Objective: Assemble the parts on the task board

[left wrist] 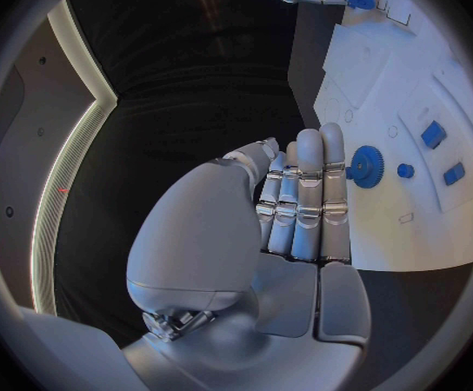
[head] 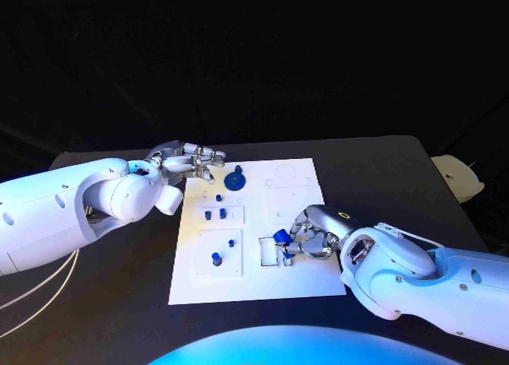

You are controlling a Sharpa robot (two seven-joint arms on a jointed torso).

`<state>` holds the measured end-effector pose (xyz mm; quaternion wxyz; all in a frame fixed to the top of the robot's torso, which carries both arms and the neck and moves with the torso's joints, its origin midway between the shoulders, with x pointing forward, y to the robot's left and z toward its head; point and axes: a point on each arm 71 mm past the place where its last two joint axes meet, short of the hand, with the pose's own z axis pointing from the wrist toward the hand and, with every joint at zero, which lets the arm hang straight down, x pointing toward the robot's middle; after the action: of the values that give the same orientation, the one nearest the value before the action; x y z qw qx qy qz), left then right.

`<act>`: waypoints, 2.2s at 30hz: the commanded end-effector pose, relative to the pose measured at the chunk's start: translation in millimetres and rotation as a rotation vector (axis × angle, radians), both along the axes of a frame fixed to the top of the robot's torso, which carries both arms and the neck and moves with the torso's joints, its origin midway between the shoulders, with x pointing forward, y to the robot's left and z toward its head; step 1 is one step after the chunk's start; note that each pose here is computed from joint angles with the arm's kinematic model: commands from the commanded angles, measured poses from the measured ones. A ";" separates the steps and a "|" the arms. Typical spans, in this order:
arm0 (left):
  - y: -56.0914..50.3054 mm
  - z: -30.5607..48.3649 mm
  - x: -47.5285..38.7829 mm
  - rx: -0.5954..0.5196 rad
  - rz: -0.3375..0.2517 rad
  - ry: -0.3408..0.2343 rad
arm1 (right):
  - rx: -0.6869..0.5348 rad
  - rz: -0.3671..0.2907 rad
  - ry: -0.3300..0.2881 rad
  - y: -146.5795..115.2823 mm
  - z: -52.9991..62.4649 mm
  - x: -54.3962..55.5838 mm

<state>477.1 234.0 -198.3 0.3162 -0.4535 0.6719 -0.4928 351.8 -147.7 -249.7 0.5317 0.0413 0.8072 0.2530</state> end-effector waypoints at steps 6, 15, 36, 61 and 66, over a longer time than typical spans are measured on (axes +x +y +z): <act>-4.9 0.9 -0.9 -0.008 -0.028 -0.002 | -0.007 0.016 0.063 13.0 -11.2 1.6; -6.1 0.9 -1.1 -0.009 -0.031 -0.001 | -0.012 0.012 0.066 17.2 -15.9 6.6; -5.8 0.6 -1.4 -0.008 -0.036 0.005 | -0.011 0.025 0.083 21.9 -18.8 6.6; -3.7 0.3 -1.6 -0.006 -0.036 0.010 | 0.013 0.062 0.046 11.0 -7.8 -9.9; -3.9 0.3 -1.5 -0.006 -0.036 0.009 | 0.002 0.062 0.054 9.8 -9.7 -9.3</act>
<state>476.1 232.6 -198.9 0.3081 -0.4510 0.6775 -0.4926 343.0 -139.0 -258.8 0.5024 0.0366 0.8216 0.2669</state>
